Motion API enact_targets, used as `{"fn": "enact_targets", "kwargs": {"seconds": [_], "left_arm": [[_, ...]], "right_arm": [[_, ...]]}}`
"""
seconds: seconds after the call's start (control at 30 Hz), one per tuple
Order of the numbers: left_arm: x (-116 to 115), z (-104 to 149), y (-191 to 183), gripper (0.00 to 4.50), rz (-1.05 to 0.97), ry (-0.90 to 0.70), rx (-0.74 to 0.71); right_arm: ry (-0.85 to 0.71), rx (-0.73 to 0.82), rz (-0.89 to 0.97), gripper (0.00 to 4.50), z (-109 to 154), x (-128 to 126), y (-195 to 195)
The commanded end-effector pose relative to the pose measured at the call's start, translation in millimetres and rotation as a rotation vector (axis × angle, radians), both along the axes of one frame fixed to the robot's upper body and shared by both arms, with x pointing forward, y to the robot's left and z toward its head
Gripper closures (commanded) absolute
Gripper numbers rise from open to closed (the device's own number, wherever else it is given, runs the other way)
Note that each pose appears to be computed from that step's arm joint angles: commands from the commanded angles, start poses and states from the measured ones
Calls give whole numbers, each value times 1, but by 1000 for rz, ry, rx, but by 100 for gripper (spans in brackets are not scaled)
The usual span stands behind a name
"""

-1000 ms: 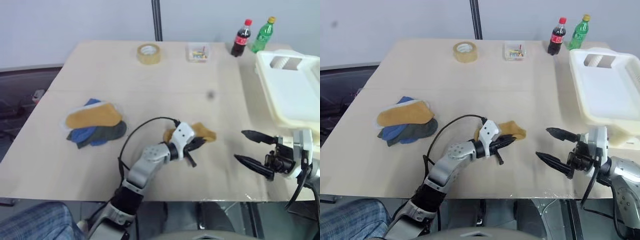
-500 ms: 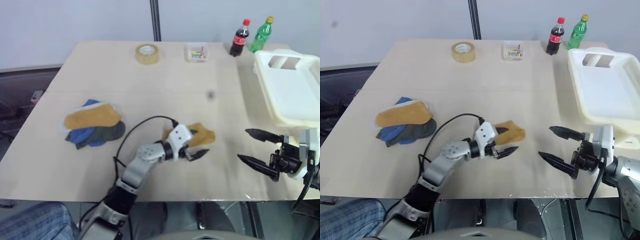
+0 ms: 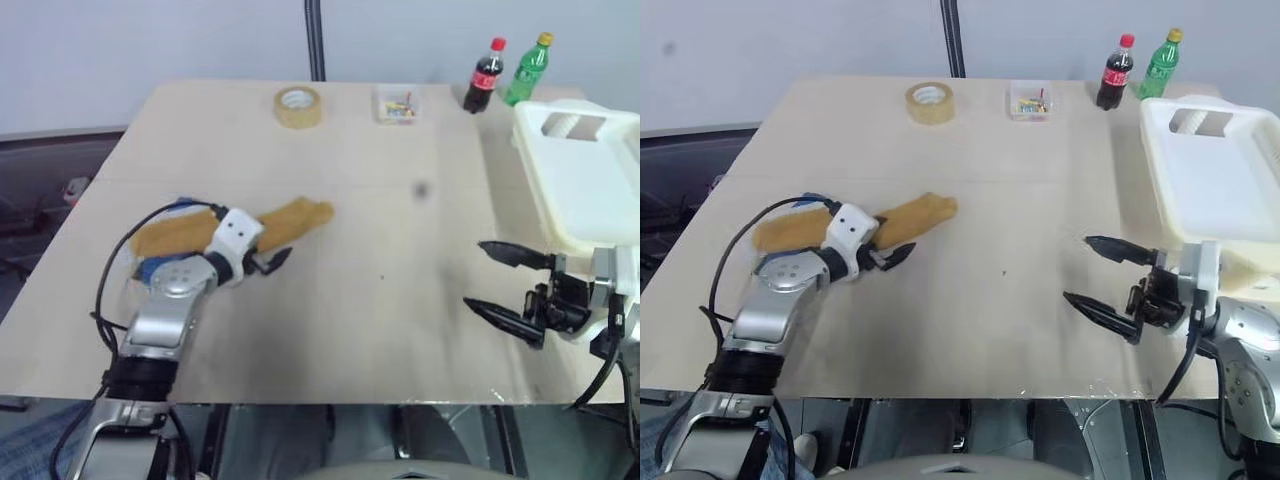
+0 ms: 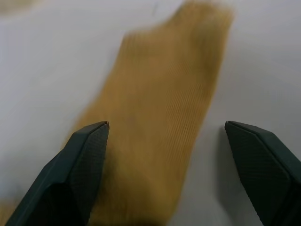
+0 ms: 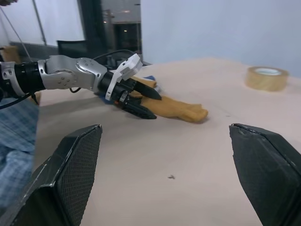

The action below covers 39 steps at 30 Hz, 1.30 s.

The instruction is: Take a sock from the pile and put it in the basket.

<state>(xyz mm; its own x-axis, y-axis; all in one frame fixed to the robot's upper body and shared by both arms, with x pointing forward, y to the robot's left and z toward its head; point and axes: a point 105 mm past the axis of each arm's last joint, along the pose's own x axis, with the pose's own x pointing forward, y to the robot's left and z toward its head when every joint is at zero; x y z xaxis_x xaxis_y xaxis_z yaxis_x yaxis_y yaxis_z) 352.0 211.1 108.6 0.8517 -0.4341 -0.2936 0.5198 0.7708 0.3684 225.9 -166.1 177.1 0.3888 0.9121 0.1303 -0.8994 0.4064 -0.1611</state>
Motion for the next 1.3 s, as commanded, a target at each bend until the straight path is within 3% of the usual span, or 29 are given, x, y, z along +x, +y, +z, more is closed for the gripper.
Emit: {"fn": "enact_targets", "kwargs": {"seconds": [0.03,0.23,0.43,0.53,0.57,0.6,0.83,1.3], "left_arm": [[-6,14,10,27,29,-13,-43],[-19,-5,-12,27,-65,69,-37],[0,-6,-34,27,-73,39,-65],[-2,-13,-39,134,-96,66,-55],[-4,-16,-41,134,-111,77,-45],[-6,-18,-42,168,-123,88,-36],[-25,-29,-65,447,-292,128,-19],[-74,-32,-152,447,-823,85,-46]], "right_arm": [[-36,-7,-2,0,4,1,-3],[-21,-12,5,0,1,1,-2],[-18,-23,-2,0,-2,0,-4],[-18,-23,-6,0,-3,-1,-3],[-19,-21,-10,0,-2,-2,-3],[-19,-20,-14,0,-2,-2,-3],[-9,-29,-39,0,-7,-5,-6],[-12,-27,-62,0,-9,-1,-8]]}}
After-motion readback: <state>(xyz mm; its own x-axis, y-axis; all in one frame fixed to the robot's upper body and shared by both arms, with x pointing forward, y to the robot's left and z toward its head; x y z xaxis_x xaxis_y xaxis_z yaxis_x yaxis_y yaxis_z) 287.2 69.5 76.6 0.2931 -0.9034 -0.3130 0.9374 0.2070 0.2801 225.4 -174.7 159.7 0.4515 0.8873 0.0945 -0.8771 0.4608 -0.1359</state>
